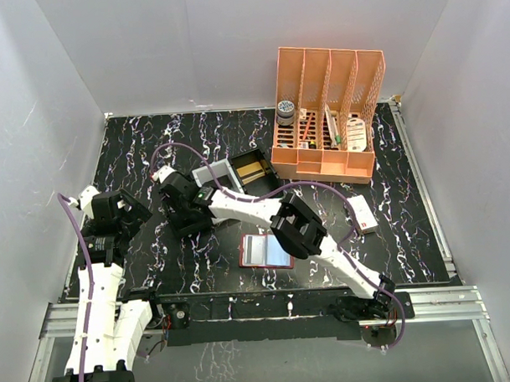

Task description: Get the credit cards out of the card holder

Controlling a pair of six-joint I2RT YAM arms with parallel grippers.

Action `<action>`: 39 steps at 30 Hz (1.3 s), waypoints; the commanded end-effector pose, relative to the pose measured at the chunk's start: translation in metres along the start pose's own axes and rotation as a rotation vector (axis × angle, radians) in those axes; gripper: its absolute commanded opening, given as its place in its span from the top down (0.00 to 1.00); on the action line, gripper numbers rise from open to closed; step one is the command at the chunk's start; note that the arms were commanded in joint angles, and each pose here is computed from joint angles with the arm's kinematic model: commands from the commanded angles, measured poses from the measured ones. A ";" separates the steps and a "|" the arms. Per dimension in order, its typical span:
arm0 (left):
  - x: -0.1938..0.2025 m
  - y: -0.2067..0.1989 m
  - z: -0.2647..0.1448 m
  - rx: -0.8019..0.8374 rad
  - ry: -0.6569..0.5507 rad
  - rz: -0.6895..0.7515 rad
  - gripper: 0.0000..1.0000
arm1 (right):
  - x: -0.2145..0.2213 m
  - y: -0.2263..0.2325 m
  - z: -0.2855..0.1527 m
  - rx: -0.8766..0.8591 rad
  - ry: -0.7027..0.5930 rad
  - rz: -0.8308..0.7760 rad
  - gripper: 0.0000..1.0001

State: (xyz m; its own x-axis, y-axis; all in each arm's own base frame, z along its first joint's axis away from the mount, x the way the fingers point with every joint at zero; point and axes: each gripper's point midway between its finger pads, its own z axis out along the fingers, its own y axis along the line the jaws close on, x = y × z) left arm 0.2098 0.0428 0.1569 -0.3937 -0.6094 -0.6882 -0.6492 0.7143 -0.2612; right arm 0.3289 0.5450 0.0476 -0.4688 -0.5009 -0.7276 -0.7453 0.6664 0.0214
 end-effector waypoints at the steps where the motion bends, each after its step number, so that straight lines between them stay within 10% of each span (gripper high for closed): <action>1: -0.006 -0.001 -0.005 0.008 -0.020 0.002 0.01 | 0.007 -0.004 0.011 0.040 0.016 0.023 0.94; 25: -0.006 -0.002 -0.004 0.016 -0.018 0.004 0.01 | 0.008 -0.040 0.006 0.373 -0.010 -0.099 0.82; 39: -0.006 -0.004 -0.005 0.024 -0.015 0.011 0.01 | -0.101 -0.009 -0.082 0.171 -0.306 0.041 0.64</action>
State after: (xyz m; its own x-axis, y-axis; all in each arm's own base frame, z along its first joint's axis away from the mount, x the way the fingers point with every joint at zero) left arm 0.2106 0.0418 0.1574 -0.3988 -0.6053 -0.6889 -0.6414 0.7210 -0.2621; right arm 0.3376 0.5319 0.0533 -0.4068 -0.5205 -0.7507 -0.6371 0.7506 -0.1753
